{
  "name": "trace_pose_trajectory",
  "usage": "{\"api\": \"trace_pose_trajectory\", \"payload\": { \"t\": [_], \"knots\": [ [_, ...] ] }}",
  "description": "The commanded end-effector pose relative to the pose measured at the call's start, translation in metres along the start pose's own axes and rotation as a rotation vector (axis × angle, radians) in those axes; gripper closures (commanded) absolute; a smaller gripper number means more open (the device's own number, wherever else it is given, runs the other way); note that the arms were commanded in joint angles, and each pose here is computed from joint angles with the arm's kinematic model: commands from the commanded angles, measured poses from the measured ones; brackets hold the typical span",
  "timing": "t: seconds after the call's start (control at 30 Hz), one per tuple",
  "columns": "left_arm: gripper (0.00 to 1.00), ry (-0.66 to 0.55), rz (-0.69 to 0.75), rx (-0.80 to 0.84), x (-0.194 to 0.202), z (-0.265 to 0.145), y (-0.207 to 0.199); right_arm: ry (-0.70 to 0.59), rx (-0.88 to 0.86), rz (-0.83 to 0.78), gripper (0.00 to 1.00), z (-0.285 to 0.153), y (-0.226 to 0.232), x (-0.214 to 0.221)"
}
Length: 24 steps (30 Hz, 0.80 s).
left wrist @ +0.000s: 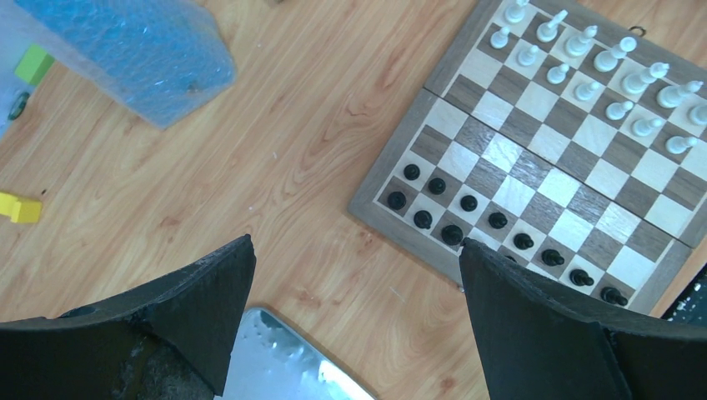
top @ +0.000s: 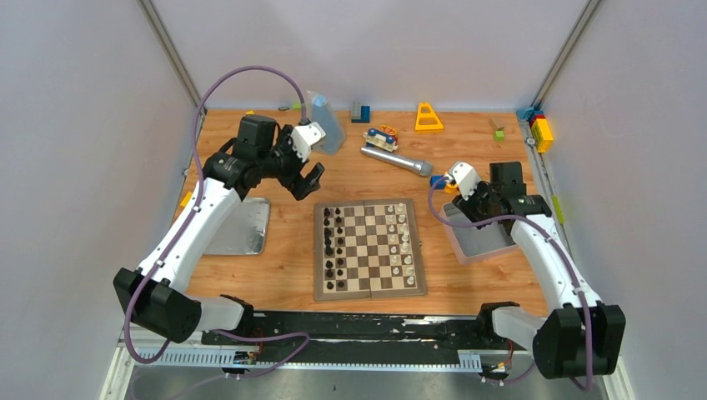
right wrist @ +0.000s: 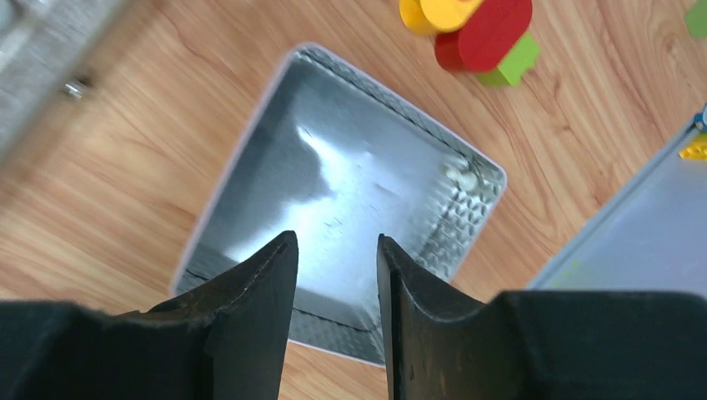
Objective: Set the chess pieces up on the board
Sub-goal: Pick up the chess piece from the storage box.
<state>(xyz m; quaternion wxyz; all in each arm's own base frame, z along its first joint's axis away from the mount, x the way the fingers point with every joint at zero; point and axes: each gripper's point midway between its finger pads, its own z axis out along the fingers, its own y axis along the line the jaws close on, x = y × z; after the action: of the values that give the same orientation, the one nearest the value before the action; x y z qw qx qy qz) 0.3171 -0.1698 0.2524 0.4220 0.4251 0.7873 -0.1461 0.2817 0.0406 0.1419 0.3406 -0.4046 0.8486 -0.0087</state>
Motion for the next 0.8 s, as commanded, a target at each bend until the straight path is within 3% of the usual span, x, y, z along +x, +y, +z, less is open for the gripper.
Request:
{"api": "trace_pose_trajectory", "payload": {
  "t": [0.0,0.43,0.77],
  "knots": [
    [0.0,-0.058,0.045,0.062,-0.014,-0.007,-0.009,0.096,0.041,-0.207,0.6,0.003,-0.037,0.017],
    [0.0,-0.033,0.05,0.083,-0.008,0.005,-0.008,0.319,0.027,-0.469,0.62,0.061,-0.089,0.048],
    [0.0,0.002,0.038,0.1,0.001,0.019,-0.006,0.379,0.042,-0.593,0.6,0.091,-0.105,0.06]
  ]
}}
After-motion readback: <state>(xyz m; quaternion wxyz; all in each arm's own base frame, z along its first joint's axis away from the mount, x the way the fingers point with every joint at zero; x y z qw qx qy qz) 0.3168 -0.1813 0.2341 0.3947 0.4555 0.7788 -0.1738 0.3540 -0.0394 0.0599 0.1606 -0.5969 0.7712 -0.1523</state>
